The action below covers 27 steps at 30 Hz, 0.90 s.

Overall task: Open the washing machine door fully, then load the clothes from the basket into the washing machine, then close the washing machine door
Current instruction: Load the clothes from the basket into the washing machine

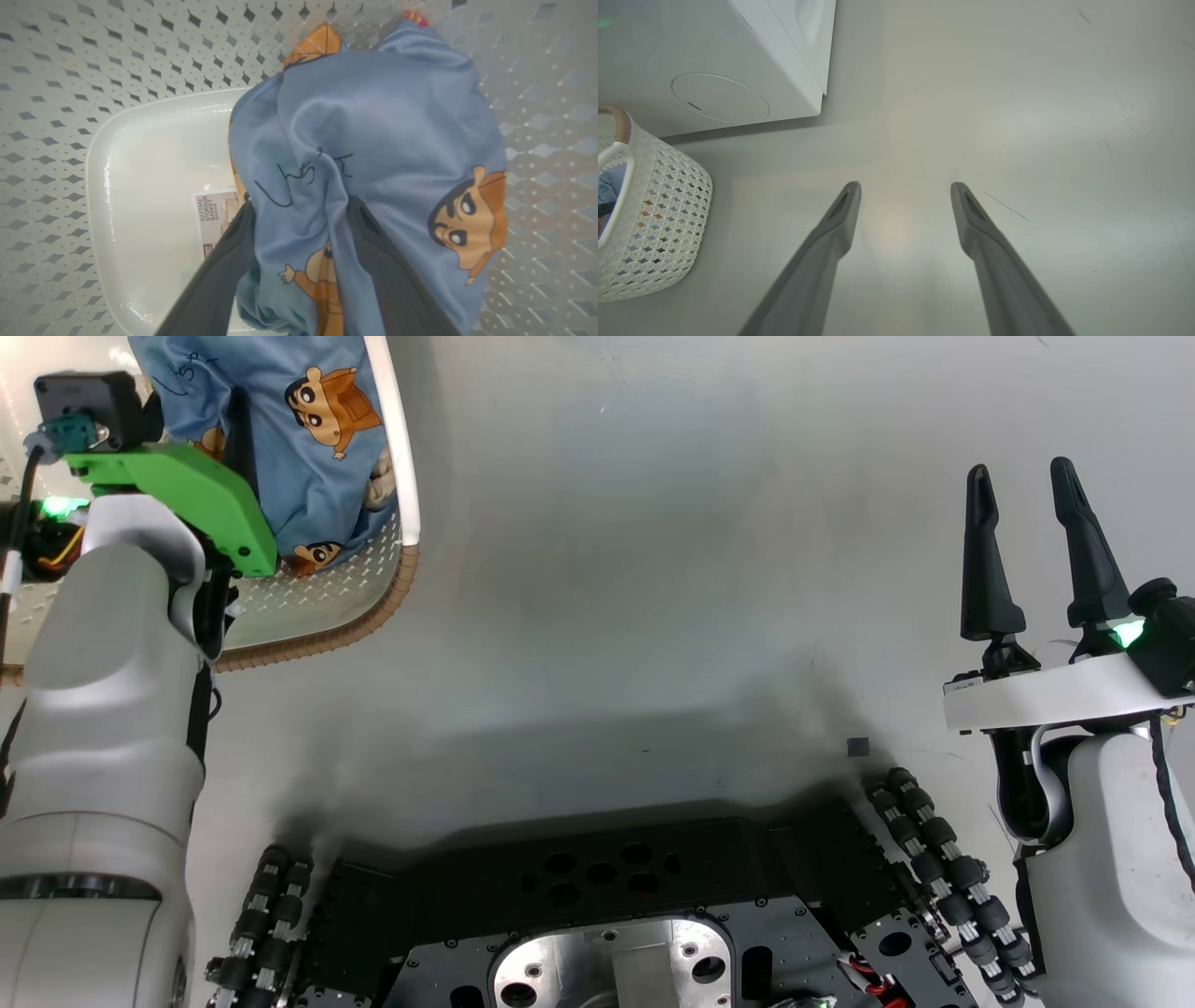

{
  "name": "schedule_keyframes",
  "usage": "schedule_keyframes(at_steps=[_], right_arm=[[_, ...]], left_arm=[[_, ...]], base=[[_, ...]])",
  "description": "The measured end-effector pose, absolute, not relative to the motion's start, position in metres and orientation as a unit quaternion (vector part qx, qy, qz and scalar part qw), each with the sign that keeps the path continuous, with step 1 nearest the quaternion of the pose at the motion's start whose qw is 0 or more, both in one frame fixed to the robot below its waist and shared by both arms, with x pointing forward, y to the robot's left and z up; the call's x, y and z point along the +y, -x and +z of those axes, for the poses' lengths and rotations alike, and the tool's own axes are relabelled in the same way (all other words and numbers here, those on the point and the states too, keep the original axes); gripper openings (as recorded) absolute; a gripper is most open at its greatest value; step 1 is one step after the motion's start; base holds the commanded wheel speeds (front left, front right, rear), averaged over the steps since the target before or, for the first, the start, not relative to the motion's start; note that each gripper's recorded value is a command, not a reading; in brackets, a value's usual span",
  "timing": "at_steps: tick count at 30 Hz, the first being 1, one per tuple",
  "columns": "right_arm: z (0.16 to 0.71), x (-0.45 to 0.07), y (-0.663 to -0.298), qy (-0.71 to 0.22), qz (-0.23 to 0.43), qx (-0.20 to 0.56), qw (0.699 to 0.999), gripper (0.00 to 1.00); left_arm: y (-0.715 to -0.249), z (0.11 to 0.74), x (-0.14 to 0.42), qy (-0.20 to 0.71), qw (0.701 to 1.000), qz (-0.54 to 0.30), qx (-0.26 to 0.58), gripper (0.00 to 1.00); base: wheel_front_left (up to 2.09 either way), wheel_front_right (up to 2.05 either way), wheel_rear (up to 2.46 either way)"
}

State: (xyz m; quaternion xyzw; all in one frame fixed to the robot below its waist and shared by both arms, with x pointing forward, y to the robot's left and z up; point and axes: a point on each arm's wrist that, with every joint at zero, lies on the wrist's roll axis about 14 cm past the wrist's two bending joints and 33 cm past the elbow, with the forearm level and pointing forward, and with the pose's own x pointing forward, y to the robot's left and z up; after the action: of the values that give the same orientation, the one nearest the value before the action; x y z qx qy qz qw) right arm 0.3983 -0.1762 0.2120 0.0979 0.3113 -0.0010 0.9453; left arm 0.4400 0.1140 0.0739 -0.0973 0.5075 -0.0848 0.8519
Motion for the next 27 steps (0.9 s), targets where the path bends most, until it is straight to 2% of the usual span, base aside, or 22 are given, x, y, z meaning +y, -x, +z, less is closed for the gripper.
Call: schedule_keyframes(at_steps=[15, 22, 26, 27], right_arm=[[0.207, -0.181, -0.392, -0.098, -0.012, 0.321, 0.942, 1.00], [0.207, -0.183, -0.391, -0.098, -0.016, 0.321, 0.942, 1.00], [0.208, -0.184, -0.391, -0.098, -0.018, 0.320, 0.942, 1.00], [0.209, -0.185, -0.391, -0.099, -0.019, 0.320, 0.942, 1.00]], left_arm=[[-0.442, 0.064, 0.081, 0.102, 0.833, -0.131, 0.528, 1.00], [-0.444, 0.061, 0.081, 0.079, 0.829, -0.153, 0.532, 1.00], [-0.435, 0.056, 0.087, 0.045, 0.815, -0.170, 0.552, 1.00], [-0.431, 0.054, 0.092, 0.033, 0.810, -0.173, 0.560, 0.89]], base=[[0.00, 0.00, 0.00], [0.00, 0.00, 0.00], [0.00, 0.00, 0.00], [0.00, 0.00, 0.00]])
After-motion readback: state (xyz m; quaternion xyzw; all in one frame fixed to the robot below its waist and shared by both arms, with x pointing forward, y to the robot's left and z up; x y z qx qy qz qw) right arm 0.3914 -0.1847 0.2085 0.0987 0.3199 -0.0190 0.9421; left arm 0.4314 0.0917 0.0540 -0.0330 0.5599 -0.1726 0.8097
